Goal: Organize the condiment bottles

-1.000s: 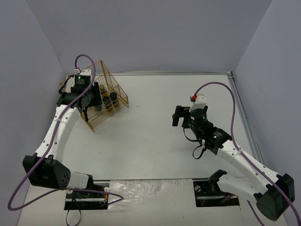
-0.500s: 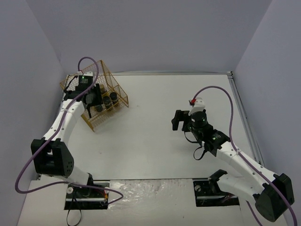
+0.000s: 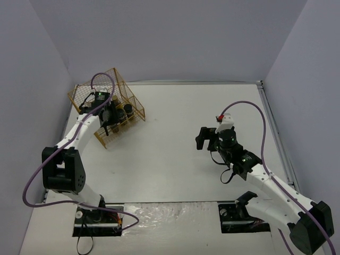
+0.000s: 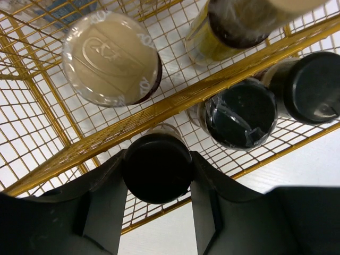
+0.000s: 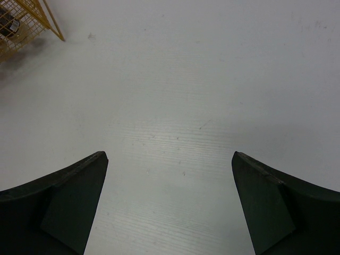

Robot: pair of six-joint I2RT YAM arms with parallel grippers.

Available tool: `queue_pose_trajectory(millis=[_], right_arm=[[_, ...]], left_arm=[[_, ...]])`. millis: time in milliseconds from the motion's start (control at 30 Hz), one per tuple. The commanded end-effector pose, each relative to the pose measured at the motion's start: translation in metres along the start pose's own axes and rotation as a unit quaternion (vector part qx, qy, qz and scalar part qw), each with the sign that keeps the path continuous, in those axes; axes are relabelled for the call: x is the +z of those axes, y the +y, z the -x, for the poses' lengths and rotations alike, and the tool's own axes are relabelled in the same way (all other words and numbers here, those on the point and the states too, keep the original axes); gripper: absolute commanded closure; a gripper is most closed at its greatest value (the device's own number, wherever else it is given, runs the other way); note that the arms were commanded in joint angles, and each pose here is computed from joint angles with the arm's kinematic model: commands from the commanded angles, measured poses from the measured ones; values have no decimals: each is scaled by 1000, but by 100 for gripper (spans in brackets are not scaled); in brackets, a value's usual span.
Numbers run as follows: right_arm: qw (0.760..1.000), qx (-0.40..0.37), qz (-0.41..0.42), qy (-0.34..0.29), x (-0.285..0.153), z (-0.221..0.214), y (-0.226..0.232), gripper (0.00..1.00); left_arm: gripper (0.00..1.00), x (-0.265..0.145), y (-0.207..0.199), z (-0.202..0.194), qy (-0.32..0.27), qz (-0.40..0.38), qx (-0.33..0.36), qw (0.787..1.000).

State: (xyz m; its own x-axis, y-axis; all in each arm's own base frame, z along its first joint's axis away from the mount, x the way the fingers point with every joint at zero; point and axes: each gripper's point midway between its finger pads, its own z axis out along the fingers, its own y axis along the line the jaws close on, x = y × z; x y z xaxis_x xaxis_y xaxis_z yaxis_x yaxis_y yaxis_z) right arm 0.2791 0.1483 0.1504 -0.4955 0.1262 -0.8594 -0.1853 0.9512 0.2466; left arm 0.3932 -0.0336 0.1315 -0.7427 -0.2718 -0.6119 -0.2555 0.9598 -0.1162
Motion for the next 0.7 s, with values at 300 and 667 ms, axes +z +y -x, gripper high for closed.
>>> queue_pose_trajectory(millis=[300,667], right_arm=[[998,8,17,-53,-9,29,6,0],[995,-10,18,-96,-38,80,12,0]], left_arm=[[38,-22,-9,25,-44,-7,-31,999],[14,-111,-24,52,-103,-78,-31,991]])
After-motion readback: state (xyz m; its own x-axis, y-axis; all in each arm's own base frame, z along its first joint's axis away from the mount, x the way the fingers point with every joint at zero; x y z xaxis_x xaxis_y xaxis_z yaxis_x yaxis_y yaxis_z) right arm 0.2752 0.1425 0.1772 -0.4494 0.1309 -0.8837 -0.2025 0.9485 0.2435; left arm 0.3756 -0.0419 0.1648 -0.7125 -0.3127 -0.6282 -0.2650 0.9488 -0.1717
